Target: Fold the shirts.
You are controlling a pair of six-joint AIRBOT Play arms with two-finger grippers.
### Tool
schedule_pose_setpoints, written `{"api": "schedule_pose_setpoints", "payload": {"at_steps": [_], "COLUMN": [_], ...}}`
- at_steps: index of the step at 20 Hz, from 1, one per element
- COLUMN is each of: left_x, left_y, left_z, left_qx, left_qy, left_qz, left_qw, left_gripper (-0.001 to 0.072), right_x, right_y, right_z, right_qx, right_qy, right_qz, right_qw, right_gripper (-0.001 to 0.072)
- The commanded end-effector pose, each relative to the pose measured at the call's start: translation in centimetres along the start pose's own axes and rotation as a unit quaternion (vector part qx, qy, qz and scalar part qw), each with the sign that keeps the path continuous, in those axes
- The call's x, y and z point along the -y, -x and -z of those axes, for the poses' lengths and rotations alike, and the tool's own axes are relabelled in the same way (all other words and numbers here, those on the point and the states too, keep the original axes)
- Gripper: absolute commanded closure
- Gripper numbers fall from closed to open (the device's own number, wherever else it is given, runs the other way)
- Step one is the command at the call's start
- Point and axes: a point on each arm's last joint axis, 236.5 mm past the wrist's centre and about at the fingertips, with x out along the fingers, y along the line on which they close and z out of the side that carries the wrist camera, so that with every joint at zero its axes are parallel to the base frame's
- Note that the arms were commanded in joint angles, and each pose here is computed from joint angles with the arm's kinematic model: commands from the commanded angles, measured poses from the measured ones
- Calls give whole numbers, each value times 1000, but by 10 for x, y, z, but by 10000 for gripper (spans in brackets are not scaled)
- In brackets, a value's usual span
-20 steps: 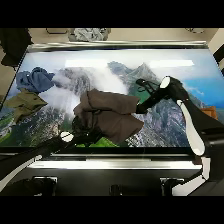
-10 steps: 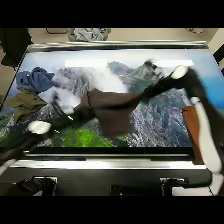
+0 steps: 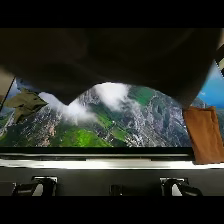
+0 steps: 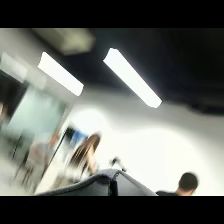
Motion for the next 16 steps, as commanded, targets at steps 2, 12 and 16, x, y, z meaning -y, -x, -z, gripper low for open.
{"api": "schedule_pose_setpoints", "payload": {"at_steps": [2, 12, 16], "left_x": [55, -29, -149], "left_y": [19, -22, -37], "left_z": [-27, 38, 146], "left_qx": [14, -95, -217], "left_qy": [-24, -29, 48], "left_qz": [41, -24, -107], "left_qw": [999, 995, 969], "left_gripper": [666, 666, 665], "right_x": [2, -5, -17], "right_y": [98, 80, 18], "right_z": [-59, 57, 186], "right_qx": [78, -160, -352], "right_qy": [28, 25, -33], "right_qz": [69, 29, -51], "right_qw": [994, 986, 934], "right_gripper": [655, 655, 655]}}
